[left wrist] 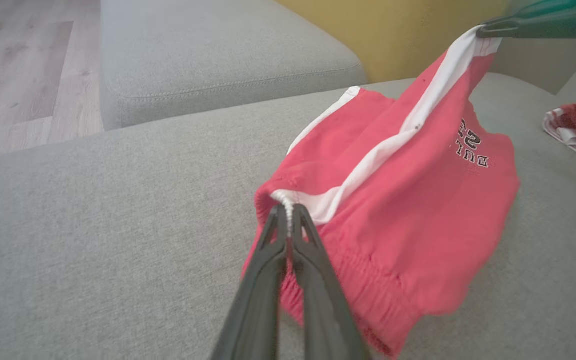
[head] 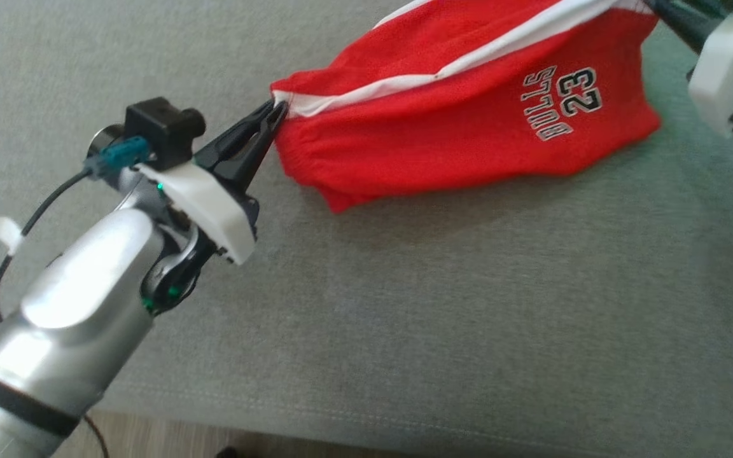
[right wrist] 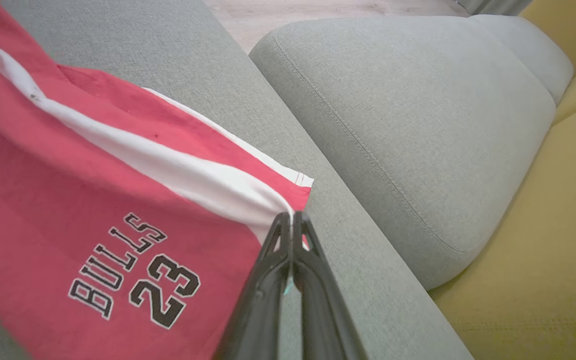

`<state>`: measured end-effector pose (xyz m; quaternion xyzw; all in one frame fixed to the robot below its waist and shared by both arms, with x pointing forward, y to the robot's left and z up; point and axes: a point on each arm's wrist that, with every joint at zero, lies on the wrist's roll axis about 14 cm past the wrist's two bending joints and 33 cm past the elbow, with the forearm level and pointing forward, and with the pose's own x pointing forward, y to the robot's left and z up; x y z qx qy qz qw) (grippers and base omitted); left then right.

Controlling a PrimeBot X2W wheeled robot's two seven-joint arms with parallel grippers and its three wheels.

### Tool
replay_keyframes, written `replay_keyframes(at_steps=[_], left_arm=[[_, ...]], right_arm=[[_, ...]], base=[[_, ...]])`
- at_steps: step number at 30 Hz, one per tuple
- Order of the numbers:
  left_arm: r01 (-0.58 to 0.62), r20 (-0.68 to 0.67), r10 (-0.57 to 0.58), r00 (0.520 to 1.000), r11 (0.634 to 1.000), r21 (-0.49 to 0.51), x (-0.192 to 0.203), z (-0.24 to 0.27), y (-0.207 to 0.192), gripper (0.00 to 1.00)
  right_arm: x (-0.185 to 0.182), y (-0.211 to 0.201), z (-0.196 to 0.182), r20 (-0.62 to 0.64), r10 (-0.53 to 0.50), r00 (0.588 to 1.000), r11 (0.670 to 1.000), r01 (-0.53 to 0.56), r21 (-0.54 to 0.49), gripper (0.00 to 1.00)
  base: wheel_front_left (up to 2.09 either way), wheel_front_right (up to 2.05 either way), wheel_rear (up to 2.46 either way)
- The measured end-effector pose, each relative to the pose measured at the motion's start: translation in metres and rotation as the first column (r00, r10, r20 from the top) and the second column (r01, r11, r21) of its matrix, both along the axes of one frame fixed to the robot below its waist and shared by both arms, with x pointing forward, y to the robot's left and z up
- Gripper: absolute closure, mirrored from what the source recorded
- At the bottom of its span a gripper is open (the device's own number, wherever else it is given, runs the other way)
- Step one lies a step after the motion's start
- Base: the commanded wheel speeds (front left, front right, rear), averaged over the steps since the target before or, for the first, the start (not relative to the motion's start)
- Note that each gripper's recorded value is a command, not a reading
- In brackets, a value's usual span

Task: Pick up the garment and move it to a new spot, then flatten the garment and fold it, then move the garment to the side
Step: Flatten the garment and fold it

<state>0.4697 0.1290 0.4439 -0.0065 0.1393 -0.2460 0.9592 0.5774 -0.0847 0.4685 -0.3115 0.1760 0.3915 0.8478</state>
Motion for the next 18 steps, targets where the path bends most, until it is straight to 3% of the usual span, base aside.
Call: replay_keyframes(at_steps=[18], left_arm=[[-0.080,-0.041,0.079,0.996,0.997,-0.013,0.027,-0.038,0.010,1.00]], right_arm=[[0.060,0.019,-0.047,-0.002,-0.023,1.000,1.000,0.023,0.009,1.00]], base=[[0.00,0.00,0.00]])
